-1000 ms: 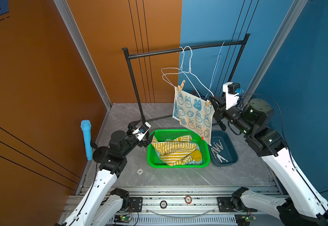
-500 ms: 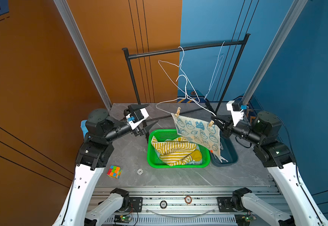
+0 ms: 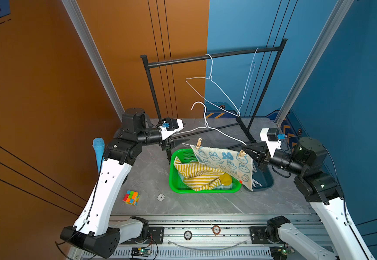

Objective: Remove the clothespins securing towels to the hanger
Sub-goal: Pick up the hanger from the clothesline.

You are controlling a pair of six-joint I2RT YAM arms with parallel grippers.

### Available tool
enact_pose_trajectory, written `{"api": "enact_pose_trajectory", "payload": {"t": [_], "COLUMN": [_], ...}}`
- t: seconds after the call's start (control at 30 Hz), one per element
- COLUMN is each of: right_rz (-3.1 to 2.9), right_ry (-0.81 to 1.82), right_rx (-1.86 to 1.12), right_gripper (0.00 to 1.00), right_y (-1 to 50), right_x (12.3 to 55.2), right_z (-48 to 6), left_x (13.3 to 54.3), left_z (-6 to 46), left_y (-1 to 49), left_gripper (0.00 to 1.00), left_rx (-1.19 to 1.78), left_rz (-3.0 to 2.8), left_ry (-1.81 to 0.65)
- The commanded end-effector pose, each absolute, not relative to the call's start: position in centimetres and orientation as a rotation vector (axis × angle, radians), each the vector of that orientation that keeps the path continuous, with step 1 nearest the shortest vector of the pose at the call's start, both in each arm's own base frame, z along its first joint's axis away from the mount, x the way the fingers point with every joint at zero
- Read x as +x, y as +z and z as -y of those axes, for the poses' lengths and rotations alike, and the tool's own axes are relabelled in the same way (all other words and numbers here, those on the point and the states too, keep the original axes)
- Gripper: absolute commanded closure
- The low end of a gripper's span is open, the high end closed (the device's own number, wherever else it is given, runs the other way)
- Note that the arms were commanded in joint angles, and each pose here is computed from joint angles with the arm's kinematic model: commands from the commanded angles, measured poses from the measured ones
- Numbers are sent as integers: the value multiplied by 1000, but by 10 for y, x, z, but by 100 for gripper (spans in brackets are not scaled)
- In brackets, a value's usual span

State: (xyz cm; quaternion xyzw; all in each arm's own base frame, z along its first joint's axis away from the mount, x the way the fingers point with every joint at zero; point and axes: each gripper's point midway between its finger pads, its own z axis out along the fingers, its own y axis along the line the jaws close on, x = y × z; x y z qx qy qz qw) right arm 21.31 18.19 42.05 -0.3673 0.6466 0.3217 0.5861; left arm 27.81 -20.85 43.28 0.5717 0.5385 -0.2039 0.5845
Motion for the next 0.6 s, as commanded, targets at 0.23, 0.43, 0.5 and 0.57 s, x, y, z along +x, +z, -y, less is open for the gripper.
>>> {"api": "enact_pose_trajectory", "payload": {"t": [0.23, 0.43, 0.5, 0.57], "right_rz": [-1435, -1428, -1430, -1436], "right_ry": [779, 774, 774, 769], "right_rx": [-940, -955, -956, -954], "right_gripper": [100, 100, 100, 100], "right_y": [424, 424, 423, 422], "right_x": [199, 200, 200, 202], "right_z": [-193, -198, -199, -200], "left_x": [285, 287, 287, 287], "left_z": [216, 219, 220, 221], "left_y": [406, 399, 398, 398], "left_gripper": [40, 65, 78, 84], "left_rx": [1425, 1446, 1452, 1458], "left_rz": [-1312, -1319, -1317, -1313], "left_ry": [-435, -427, -420, -412]}}
